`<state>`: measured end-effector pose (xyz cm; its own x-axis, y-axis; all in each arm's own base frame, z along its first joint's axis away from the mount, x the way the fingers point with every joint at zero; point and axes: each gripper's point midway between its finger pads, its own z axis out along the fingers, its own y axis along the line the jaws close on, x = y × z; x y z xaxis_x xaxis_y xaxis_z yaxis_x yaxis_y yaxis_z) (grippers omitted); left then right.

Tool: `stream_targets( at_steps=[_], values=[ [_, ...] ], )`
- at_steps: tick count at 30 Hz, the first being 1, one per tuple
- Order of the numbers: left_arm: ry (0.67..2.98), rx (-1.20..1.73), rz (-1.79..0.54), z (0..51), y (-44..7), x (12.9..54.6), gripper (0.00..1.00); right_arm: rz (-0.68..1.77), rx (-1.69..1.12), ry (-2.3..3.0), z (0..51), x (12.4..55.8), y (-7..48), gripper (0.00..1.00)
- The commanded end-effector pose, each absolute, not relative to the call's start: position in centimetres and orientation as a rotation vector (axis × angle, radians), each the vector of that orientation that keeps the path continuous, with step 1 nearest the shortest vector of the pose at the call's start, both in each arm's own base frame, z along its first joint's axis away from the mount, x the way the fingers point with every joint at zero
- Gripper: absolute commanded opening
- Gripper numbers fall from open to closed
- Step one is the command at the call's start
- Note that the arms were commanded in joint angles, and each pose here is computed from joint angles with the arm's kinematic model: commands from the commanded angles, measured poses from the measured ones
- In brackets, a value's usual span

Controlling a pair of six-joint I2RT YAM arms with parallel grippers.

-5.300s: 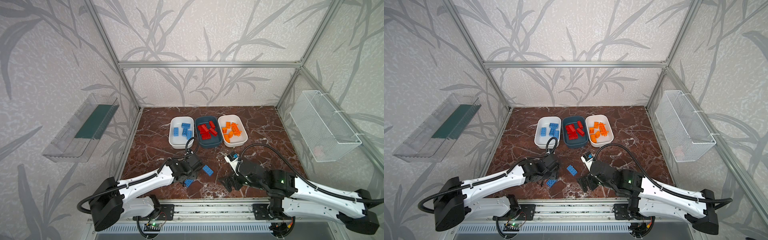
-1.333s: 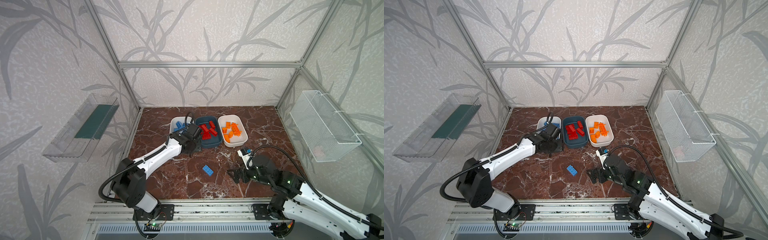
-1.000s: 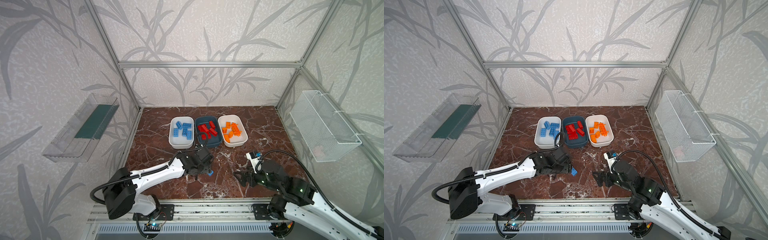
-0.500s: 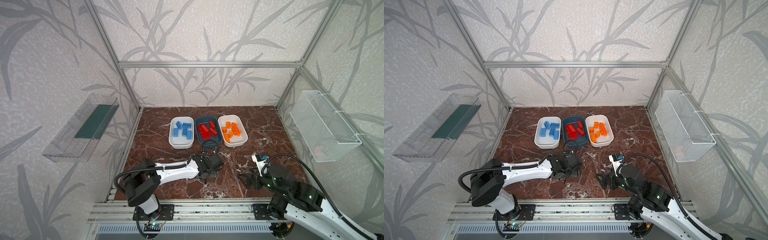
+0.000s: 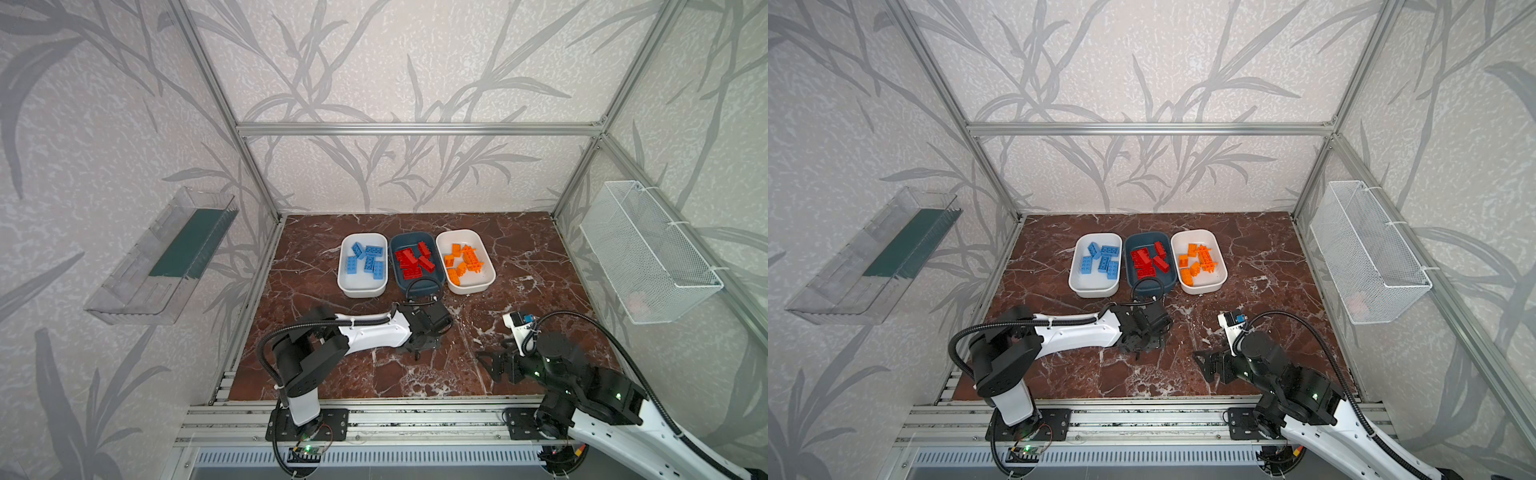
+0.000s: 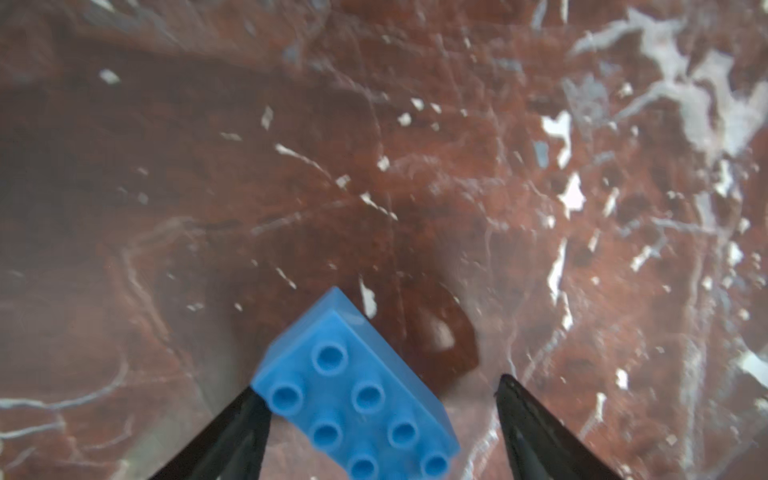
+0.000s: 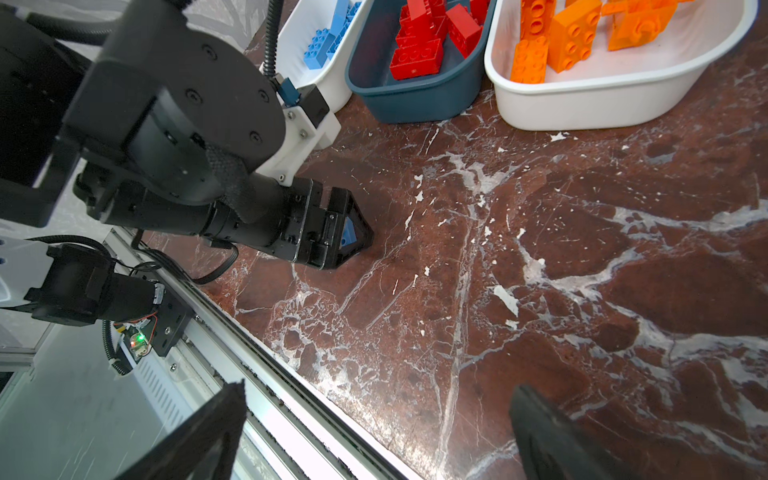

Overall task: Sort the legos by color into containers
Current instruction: 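Close the left gripper on the last blue brick, then carry the blue brick into the white tub and release it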

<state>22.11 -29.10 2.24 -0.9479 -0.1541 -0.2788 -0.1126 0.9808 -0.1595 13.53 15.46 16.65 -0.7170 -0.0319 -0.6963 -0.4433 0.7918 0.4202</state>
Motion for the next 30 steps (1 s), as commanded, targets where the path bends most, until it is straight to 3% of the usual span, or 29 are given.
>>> stream_targets(
  at_steps=[1, 9, 15, 21, 30],
  values=[
    [2.853, -0.223, -0.172, 1.5, -29.0, 22.3, 0.81, 0.766, -0.370, 2.269, 16.3, 13.6, 15.8, 0.99],
    [2.886, -0.158, -0.132, 1.3, -29.5, 22.9, 0.58, 0.741, -0.372, 2.278, 16.0, 13.6, 15.5, 0.99],
    [2.918, -0.074, -0.118, 1.2, -29.5, 22.3, 0.34, 0.736, -0.366, 2.269, 16.3, 13.8, 15.4, 0.99],
    [2.921, 0.025, -0.013, 1.5, -28.5, 22.1, 0.17, 0.726, -0.376, 2.280, 16.3, 13.9, 15.6, 0.99],
    [2.779, 0.025, 0.065, 7.4, -25.5, 26.0, 0.14, 0.718, -0.378, 2.277, 17.0, 14.1, 15.7, 0.99]
  ],
)
